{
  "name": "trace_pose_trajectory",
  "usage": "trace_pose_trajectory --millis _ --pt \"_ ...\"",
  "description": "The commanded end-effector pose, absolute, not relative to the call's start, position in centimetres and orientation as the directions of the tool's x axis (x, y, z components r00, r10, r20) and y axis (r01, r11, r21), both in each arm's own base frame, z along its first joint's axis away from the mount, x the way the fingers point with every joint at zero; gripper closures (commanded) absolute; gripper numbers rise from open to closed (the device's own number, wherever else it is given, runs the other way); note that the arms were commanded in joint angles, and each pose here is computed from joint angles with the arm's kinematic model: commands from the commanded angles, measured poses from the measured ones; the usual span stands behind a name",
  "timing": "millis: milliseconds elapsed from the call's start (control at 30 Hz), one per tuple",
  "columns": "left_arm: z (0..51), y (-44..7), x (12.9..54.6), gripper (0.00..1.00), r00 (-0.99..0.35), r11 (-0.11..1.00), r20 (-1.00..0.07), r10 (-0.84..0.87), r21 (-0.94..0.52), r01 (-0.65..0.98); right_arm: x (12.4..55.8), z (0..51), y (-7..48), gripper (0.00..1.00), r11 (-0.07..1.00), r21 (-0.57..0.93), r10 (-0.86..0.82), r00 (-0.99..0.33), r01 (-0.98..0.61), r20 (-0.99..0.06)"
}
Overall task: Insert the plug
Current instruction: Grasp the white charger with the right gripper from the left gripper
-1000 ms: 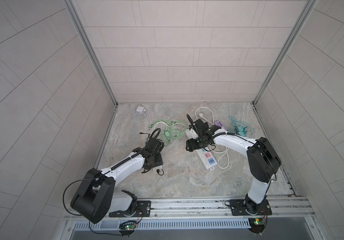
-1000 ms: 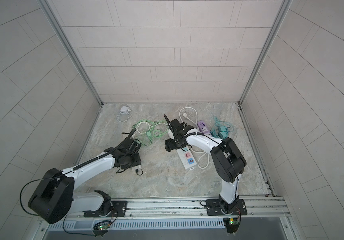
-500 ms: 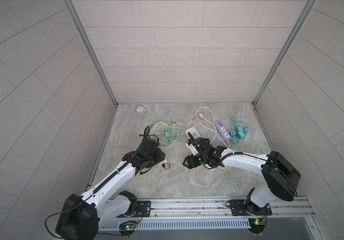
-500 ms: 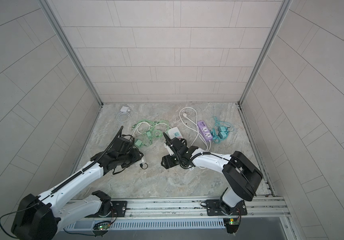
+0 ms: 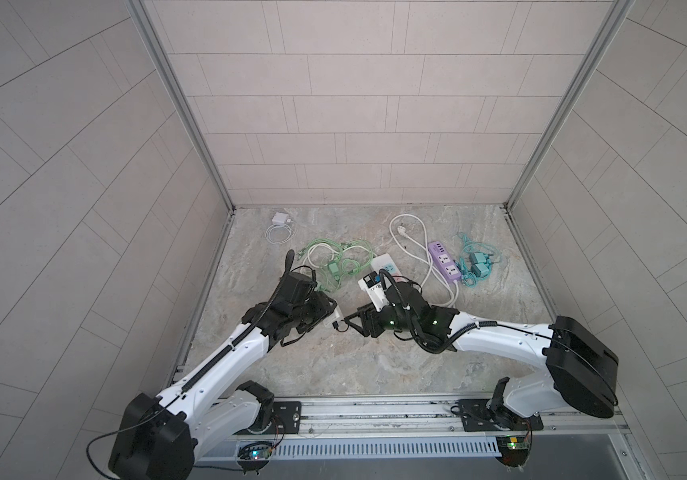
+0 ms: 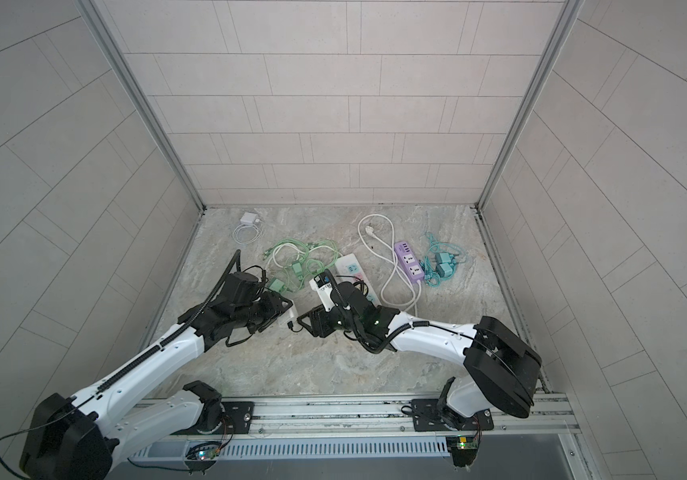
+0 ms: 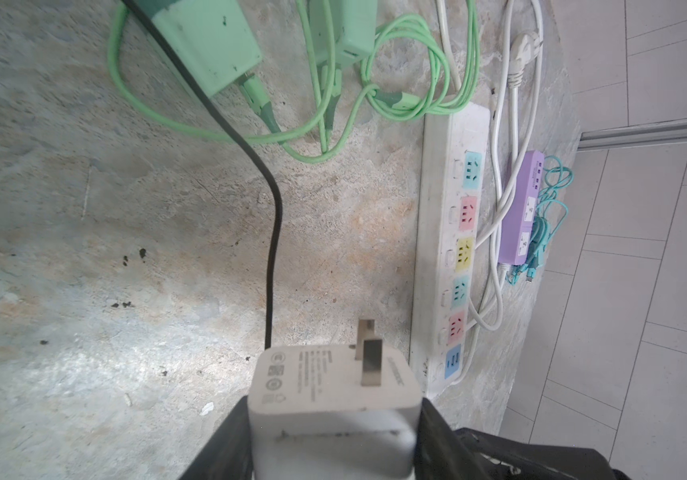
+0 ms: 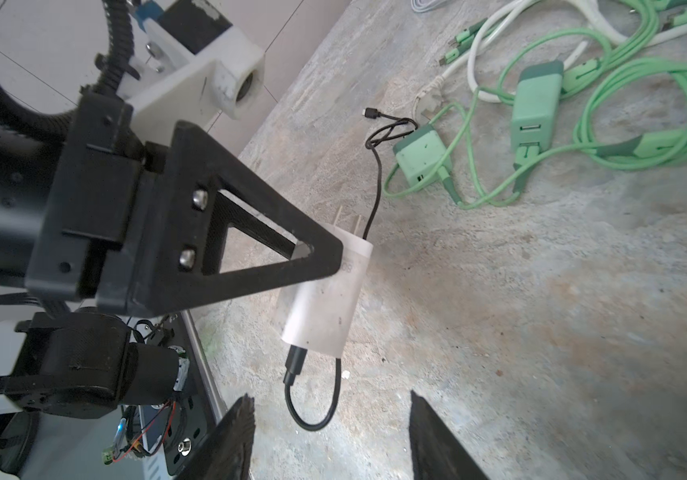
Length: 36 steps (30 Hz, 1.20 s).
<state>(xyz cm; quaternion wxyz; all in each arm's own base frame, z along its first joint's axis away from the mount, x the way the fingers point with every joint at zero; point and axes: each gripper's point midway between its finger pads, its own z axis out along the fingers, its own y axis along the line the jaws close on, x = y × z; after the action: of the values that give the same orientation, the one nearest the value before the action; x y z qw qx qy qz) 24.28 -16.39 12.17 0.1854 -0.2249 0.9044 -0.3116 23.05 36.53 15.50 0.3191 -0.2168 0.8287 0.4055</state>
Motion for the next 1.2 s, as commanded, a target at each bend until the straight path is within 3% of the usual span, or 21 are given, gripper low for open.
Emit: trace_pose_trajectory --millis 0,633,900,1000,1100,1167 --pt "13.5 -17.0 24.6 0.84 -0.825 0.681 -0.210 -0.524 -0.686 -0.258 23.0 16.8 38.1 0.41 0.541 0.560 -0.065 -0.695 -0.627 -0.716" --pt "14.5 -17.0 24.6 0.83 -0.823 0.673 -0.228 -0.520 -0.703 -0.230 24.1 15.9 41.0 0.48 0.523 0.607 -0.038 -0.728 -0.598 -0.685" --pt "14.8 -17.1 24.7 0.83 -0.821 0.668 -0.236 -0.520 -0.712 -0.218 24.1 15.9 42.3 0.53 0.479 0.664 -0.008 -0.760 -0.573 -0.650" --pt "14.7 -17.2 24.6 0.83 -0.827 0.674 -0.240 -0.509 -0.708 -0.210 24.4 16.0 42.2 0.59 0.479 0.668 0.015 -0.756 -0.569 -0.655" --pt "14.6 -17.4 24.6 0.76 -0.832 0.672 -0.245 -0.498 -0.715 -0.191 24.4 16.0 42.4 0.64 0.475 0.672 0.012 -0.759 -0.568 -0.651" --pt "14.7 -17.2 24.5 0.60 -0.833 0.686 -0.266 -0.485 -0.707 -0.173 24.4 15.9 42.2 0.68 0.480 0.668 0.007 -0.759 -0.568 -0.651"
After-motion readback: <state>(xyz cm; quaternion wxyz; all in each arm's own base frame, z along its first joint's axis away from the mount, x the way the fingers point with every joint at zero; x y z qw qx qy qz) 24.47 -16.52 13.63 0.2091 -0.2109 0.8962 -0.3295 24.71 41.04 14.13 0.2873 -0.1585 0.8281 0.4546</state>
